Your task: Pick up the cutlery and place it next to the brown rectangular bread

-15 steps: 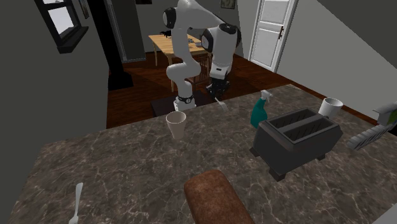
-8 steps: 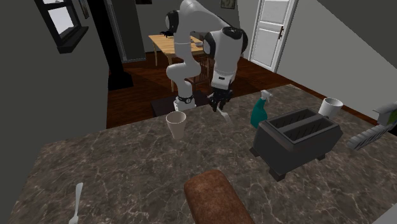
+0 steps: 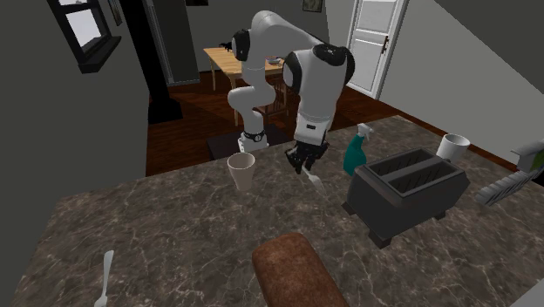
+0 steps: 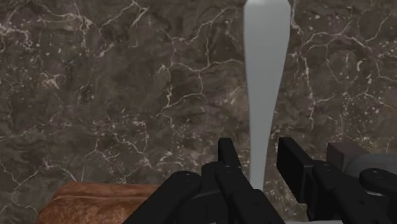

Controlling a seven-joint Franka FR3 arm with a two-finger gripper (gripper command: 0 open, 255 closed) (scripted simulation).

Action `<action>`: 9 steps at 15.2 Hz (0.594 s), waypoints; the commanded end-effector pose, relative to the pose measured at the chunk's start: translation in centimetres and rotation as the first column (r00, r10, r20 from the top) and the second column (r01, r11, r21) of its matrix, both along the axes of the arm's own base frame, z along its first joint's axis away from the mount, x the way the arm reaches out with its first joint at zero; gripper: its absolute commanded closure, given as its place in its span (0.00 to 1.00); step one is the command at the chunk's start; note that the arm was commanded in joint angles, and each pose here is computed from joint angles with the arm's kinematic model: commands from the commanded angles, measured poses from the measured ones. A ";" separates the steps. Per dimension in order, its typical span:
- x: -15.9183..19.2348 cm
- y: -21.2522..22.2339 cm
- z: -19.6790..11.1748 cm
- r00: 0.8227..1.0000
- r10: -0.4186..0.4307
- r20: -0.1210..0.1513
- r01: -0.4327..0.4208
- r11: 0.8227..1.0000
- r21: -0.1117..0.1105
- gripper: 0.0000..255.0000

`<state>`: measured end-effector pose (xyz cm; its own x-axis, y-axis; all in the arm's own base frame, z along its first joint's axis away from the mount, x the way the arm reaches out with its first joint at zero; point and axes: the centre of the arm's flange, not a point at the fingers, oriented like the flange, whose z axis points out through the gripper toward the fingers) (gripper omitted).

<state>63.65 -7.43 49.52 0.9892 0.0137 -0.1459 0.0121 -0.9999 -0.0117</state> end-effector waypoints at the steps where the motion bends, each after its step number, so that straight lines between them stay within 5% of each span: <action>1: 2.4 -1.0 -0.1 1.000 0.001 0.001 -0.001 1.000 0.000 1.00; 5: 6.7 -2.9 0.0 1.000 0.001 0.001 -0.001 1.000 0.000 1.00; 9: 6.7 -2.9 -2.2 1.000 0.001 0.001 -0.001 1.000 0.000 1.00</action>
<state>70.34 -10.34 47.86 0.9892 0.0143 -0.1459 0.0128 -0.9999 -0.0117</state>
